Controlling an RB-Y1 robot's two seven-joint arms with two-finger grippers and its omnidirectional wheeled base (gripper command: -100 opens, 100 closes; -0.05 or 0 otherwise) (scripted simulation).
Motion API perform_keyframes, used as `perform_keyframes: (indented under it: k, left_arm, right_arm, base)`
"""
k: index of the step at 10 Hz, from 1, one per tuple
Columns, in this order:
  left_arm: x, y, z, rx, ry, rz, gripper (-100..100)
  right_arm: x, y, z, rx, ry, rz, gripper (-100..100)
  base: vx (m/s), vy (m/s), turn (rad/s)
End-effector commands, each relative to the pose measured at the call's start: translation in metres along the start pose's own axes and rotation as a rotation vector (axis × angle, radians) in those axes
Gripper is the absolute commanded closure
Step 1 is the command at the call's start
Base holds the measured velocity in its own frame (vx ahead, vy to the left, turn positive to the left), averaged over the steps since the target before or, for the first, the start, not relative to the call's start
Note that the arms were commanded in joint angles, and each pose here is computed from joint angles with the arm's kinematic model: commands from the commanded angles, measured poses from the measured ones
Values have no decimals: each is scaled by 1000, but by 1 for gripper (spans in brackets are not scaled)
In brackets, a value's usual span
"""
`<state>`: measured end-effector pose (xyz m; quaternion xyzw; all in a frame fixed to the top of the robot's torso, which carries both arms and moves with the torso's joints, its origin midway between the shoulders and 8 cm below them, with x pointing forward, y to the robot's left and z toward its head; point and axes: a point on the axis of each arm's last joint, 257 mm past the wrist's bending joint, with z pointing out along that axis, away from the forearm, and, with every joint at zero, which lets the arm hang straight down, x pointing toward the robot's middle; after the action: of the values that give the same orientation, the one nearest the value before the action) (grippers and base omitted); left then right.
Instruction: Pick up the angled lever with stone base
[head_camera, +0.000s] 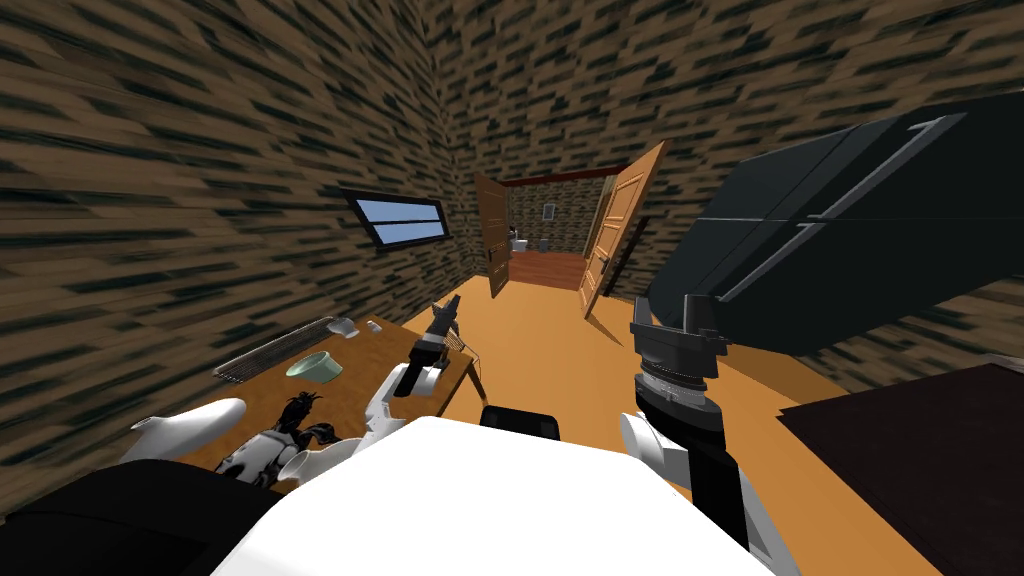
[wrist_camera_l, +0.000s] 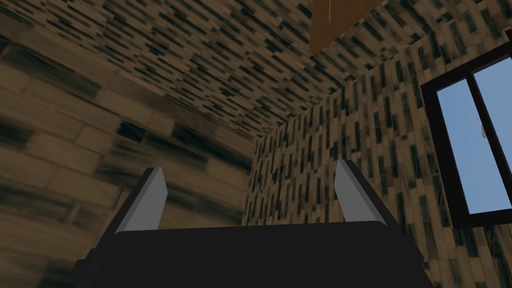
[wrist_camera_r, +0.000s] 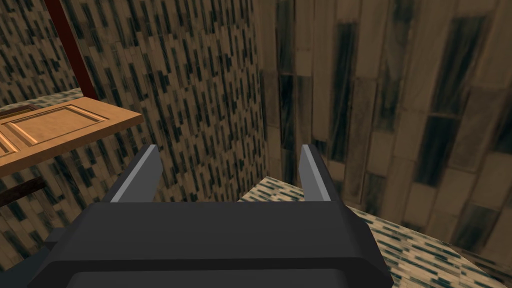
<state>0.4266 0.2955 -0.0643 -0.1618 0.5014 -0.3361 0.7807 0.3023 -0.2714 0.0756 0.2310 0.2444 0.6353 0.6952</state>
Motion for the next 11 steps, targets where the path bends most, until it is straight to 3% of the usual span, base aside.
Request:
perform_keyframes:
  k: [1,4,5,6,7,8,11]
  left_arm:
    - [6,11,2,-12,19,25,-100]
    - [22,33,9,-19,76,122,-100]
    - [24,37,8,-28,82,122,-100]
    - [31,47,12,-28,109,171,-100]
    - [33,51,10,-36,115,170,-100]
    - [39,60,14,-33,141,219,-100]
    - [49,80,14,-51,182,267,-100]
  right_arm:
    - [0,0,0,0,0,0,0]
    - [0,0,0,0,0,0,0]
    - [0,0,0,0,0,0,0]
    - [0,0,0,0,0,0,0]
    - [0,0,0,0,0,0,0]
    - [0,0,0,0,0,0,0]
    - [0,0,0,0,0,0,0]
  base:
    - [20,30,-71]
    - [25,30,-123]
    - [20,26,-62]
    - [28,29,-117]
    - [25,27,-72]
    - [32,31,-145]
    - [24,27,-72]
